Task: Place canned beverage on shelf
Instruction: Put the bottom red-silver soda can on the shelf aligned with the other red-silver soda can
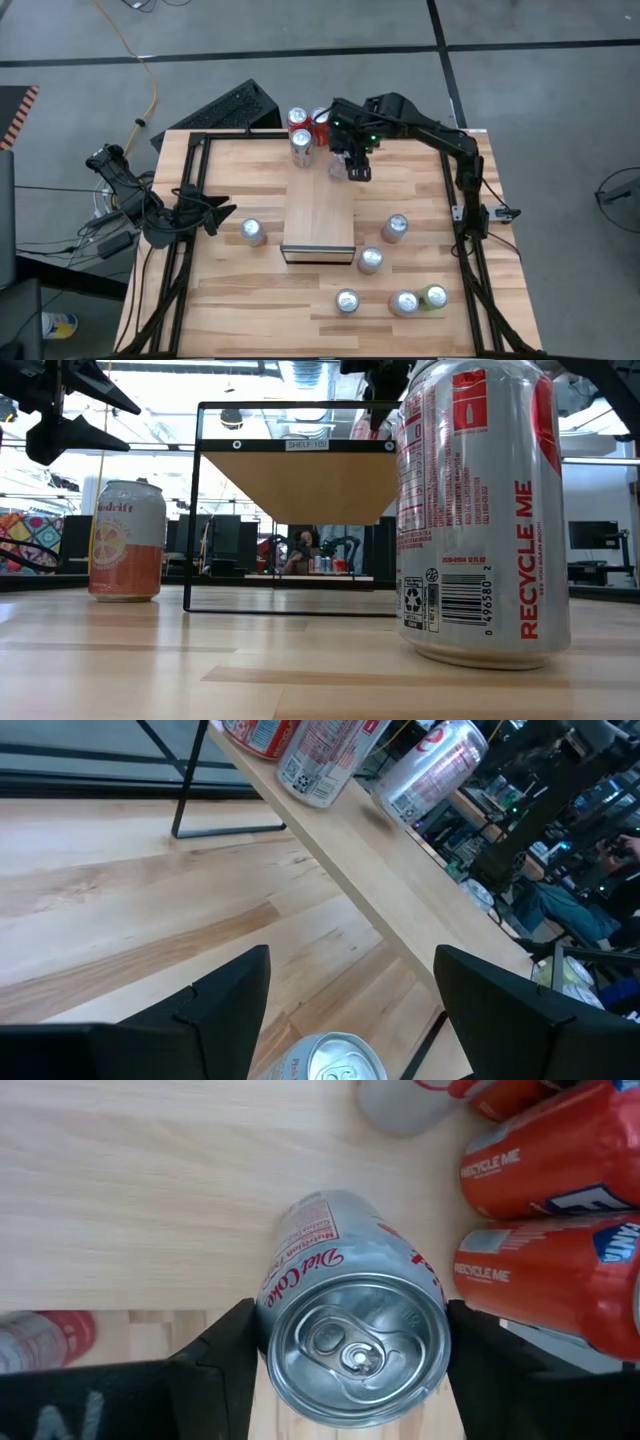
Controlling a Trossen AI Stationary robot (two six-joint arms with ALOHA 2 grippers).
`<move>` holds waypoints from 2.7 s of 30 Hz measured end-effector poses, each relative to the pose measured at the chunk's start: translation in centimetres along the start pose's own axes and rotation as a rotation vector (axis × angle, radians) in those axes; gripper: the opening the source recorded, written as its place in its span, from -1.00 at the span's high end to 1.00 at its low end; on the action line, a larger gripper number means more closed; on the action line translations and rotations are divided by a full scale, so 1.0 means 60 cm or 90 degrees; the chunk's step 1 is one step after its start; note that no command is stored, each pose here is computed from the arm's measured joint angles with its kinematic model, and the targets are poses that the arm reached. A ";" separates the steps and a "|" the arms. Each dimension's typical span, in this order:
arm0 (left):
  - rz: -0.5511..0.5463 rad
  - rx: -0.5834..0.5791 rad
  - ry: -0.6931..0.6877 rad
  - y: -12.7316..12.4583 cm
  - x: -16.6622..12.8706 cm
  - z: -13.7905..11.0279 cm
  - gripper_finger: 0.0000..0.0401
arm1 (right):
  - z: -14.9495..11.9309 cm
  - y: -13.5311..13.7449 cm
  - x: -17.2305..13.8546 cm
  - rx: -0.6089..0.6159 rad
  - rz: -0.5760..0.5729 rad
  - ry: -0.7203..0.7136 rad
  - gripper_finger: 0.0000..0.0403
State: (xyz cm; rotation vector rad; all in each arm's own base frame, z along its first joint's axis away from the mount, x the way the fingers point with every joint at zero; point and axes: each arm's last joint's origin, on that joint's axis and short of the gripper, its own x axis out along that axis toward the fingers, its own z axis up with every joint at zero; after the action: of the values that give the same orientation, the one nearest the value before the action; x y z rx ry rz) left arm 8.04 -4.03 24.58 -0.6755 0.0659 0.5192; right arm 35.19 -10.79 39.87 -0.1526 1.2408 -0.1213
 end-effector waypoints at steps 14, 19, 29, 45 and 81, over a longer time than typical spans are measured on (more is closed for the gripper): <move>0.001 0.001 -0.001 0.000 0.000 0.000 -0.35 | 0.003 -0.001 0.000 -0.008 -0.004 -0.014 -0.51; 0.001 0.001 -0.001 0.000 0.000 0.000 -0.35 | 0.009 -0.003 -0.001 -0.007 -0.009 -0.037 -0.54; 0.001 0.002 -0.001 0.000 0.000 0.000 -0.35 | 0.008 -0.005 -0.054 0.045 -0.078 -0.140 -0.55; 0.009 0.012 -0.011 0.003 0.000 0.000 -0.35 | -0.112 0.069 -0.104 0.256 -0.126 -0.179 0.18; 0.017 -0.032 -0.032 0.004 0.000 0.001 -0.35 | -0.127 0.073 0.117 0.307 -0.117 -0.242 1.00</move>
State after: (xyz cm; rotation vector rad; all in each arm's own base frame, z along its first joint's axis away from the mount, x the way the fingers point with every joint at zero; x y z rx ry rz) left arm 7.93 -3.83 24.52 -0.7114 0.0149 0.5647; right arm 30.26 -8.10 30.13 0.1266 0.7894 -0.5225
